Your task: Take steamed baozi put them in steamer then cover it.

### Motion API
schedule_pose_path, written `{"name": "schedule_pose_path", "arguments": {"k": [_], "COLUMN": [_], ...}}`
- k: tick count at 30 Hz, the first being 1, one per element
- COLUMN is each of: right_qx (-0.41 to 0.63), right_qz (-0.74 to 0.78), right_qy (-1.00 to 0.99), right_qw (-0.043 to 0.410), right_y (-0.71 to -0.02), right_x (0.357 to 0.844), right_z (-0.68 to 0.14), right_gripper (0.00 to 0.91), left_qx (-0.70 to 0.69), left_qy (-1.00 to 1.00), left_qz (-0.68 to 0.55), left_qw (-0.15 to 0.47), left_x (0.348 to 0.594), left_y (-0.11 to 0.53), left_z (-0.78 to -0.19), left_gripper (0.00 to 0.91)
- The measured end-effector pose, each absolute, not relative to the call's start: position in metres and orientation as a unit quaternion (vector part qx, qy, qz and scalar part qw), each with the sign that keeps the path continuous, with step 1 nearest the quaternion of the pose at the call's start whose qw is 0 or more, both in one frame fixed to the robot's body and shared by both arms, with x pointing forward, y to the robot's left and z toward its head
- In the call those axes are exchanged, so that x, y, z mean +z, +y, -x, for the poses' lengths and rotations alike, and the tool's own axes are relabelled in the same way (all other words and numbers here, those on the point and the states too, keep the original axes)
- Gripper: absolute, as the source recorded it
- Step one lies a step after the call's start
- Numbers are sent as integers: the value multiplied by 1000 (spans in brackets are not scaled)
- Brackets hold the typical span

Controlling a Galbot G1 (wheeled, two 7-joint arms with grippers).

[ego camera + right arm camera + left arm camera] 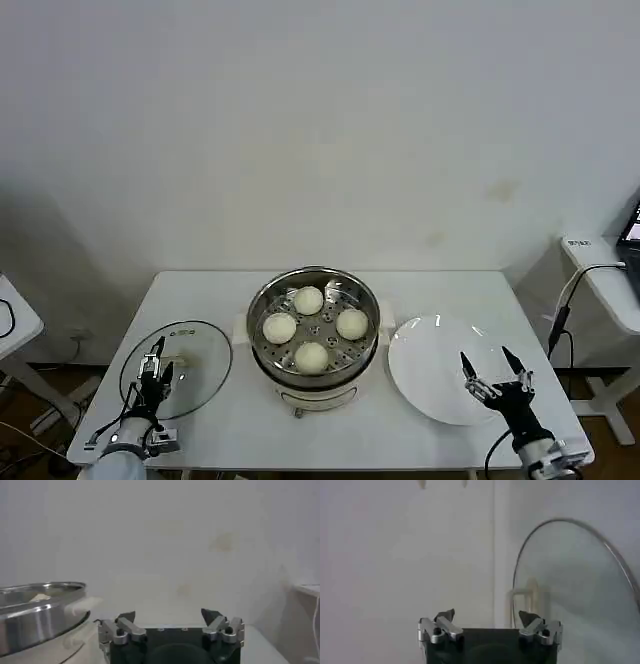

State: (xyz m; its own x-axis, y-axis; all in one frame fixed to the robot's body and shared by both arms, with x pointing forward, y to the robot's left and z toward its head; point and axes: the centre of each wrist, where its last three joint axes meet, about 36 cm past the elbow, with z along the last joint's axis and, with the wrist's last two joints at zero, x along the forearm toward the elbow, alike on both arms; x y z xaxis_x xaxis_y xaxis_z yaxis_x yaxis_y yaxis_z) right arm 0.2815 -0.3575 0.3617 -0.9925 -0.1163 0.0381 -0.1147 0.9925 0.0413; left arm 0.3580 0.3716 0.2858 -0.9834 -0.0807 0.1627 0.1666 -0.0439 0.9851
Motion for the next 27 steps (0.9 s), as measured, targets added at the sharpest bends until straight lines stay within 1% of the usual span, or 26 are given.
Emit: {"name": "schedule_pose_path", "arguments": {"k": [27], "right_qx": [-19], "right_qz": [-48], "right_qy": [-998], "right_qw": [27], "right_y": [-357], "right_x": [345], "right_z": [-278], "right_gripper": [907], "left_qx": [-705], "left_qy": [-704], "left_qz": [9], "left_qw": [88], "left_x": [277], "left_y": [365], "left_z": [-391], "left_gripper": [907]}}
